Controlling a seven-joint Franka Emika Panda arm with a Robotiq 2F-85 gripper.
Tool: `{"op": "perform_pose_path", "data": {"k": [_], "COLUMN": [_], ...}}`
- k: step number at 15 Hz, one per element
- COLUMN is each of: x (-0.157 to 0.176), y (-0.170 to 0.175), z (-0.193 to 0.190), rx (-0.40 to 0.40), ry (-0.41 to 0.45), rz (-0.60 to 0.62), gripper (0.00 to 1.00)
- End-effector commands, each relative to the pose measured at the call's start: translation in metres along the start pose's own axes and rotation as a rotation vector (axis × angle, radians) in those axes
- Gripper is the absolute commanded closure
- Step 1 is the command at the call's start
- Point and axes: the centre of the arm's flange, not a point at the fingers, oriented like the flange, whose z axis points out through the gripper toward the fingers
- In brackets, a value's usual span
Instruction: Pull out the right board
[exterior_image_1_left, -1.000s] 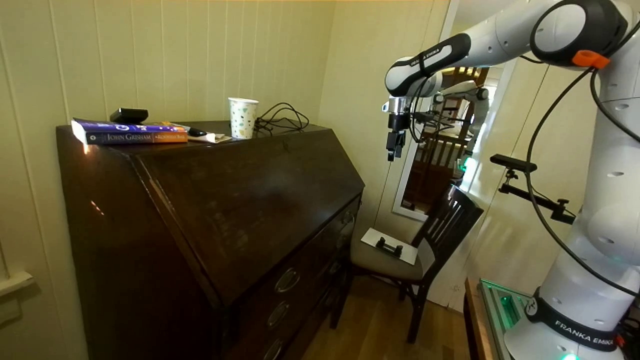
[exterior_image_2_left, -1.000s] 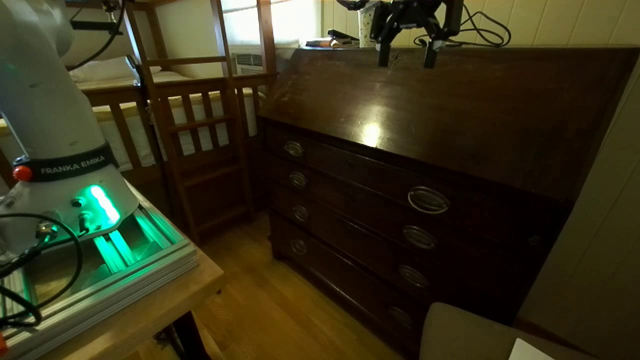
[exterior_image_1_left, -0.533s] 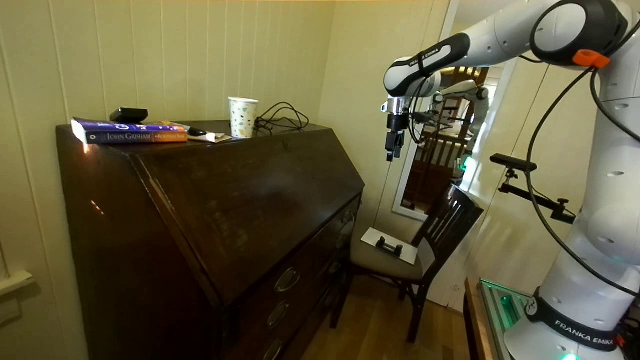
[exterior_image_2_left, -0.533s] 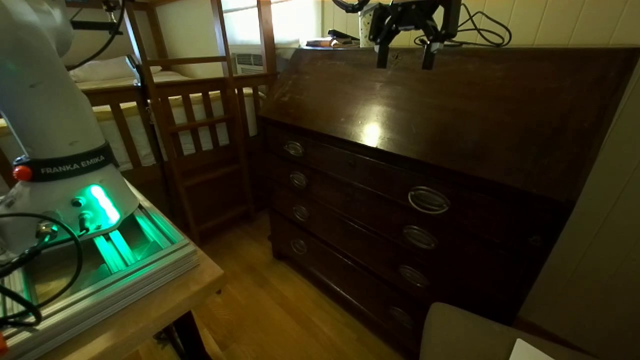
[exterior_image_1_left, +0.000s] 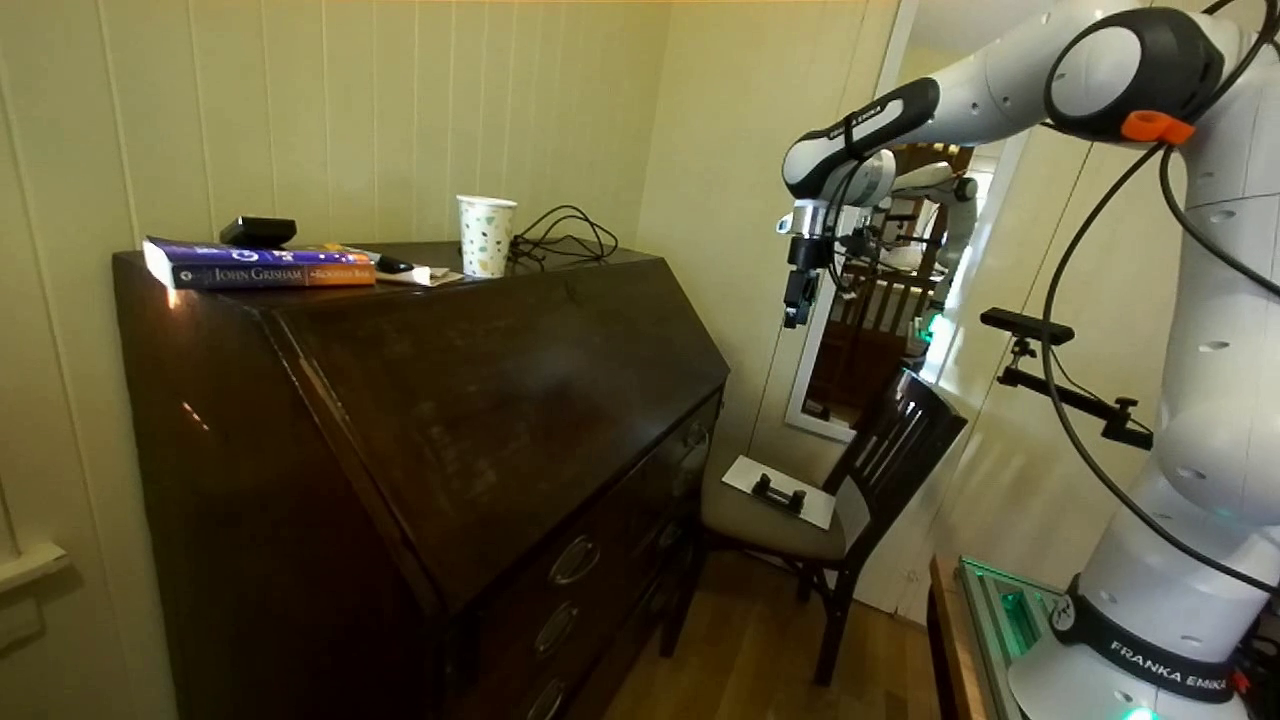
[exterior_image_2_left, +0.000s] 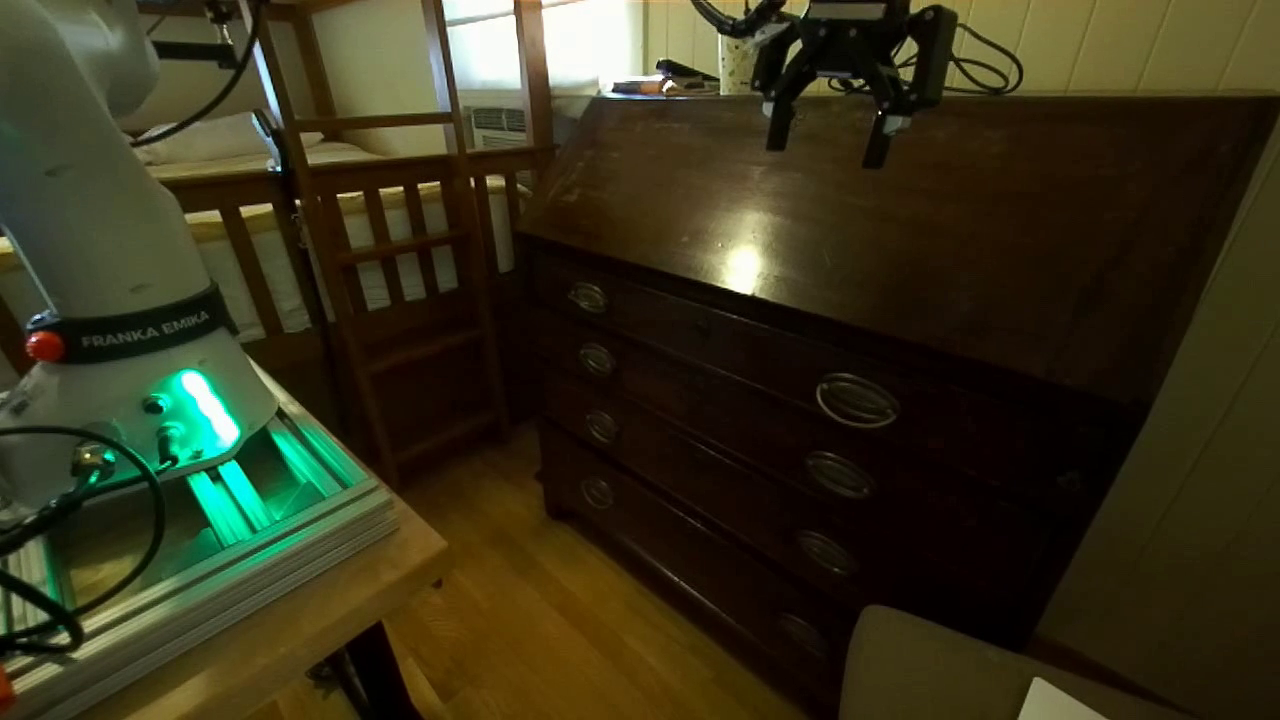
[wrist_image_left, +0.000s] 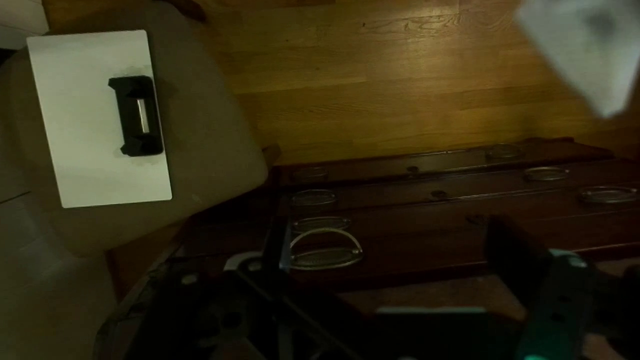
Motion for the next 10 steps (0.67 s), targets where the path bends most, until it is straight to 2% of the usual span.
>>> {"op": "perform_pose_path", "data": {"k": [1,4,7,10], "x": [0.009,0.015,0.022,0.030], "y": [0.048,0.083,0.114,0.142], "z": [-0.004,-0.001,0.010,0.029], "rx": [0.024,-0.013,-0.142,-0.211], "ry": [0.073,0.135,0.198,0.229], "rz": [-0.064,-0.066,-0.085,-0.064], "gripper": [0.00,0.00,0.00,0.00]}}
